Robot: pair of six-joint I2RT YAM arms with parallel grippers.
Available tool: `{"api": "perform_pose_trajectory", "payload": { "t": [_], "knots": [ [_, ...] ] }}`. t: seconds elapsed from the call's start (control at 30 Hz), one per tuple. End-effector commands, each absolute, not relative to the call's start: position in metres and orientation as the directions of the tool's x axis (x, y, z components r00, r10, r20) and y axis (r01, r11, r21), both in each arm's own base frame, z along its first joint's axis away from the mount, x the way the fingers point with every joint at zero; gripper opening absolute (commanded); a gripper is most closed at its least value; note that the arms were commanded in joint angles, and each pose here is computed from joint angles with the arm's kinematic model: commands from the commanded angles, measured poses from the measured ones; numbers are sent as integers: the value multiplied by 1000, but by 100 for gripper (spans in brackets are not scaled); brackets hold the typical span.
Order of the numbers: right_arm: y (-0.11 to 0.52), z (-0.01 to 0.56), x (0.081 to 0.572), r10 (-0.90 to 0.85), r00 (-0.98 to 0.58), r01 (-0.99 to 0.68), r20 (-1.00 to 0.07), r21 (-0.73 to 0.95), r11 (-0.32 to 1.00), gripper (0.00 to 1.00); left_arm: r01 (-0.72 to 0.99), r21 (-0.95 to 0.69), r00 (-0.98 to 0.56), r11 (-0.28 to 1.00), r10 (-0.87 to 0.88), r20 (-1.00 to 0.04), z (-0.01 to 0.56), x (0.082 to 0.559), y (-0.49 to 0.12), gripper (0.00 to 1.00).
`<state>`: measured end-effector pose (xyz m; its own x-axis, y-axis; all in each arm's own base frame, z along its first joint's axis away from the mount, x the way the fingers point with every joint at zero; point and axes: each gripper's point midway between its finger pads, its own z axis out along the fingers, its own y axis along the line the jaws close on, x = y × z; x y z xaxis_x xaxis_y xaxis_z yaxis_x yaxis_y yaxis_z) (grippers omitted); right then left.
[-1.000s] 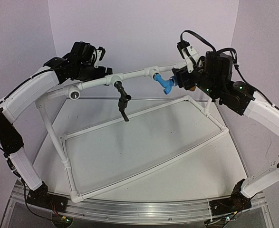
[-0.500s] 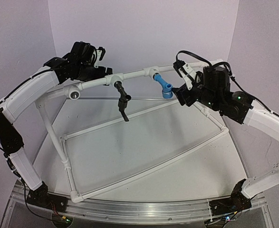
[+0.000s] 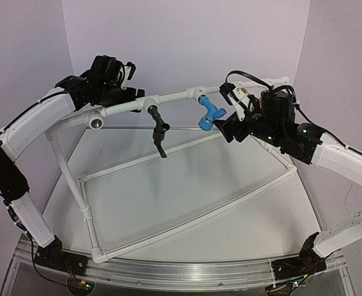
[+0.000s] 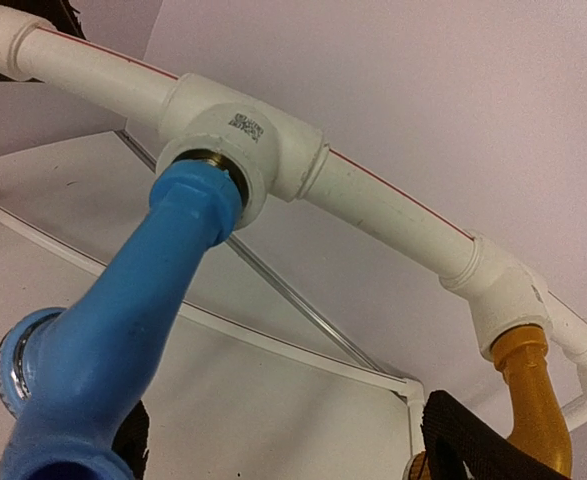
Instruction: Install the water faucets
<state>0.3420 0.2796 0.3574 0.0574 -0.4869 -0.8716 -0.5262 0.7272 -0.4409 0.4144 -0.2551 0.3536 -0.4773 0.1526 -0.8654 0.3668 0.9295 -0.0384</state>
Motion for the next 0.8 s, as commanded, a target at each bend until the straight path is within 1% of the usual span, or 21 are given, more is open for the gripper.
{"api": "perform_pose_trajectory", "payload": {
  "t": [0.0,0.4,0.77],
  "knots": [
    [303,387,329,-381,154,-564,-912,-398,724,94,382,-70,-408,922,100,-907,390,401,-252,91],
    [308,368,315,-498,237,-498,-834,-544,675,98,377,-72,-410,923,97,-907,388,396,-248,91],
    [302,361,321,-529,223,-457,-819,-567,685,98,382,-75,-404,921,93,-910,392,394,-247,91]
  ]
}}
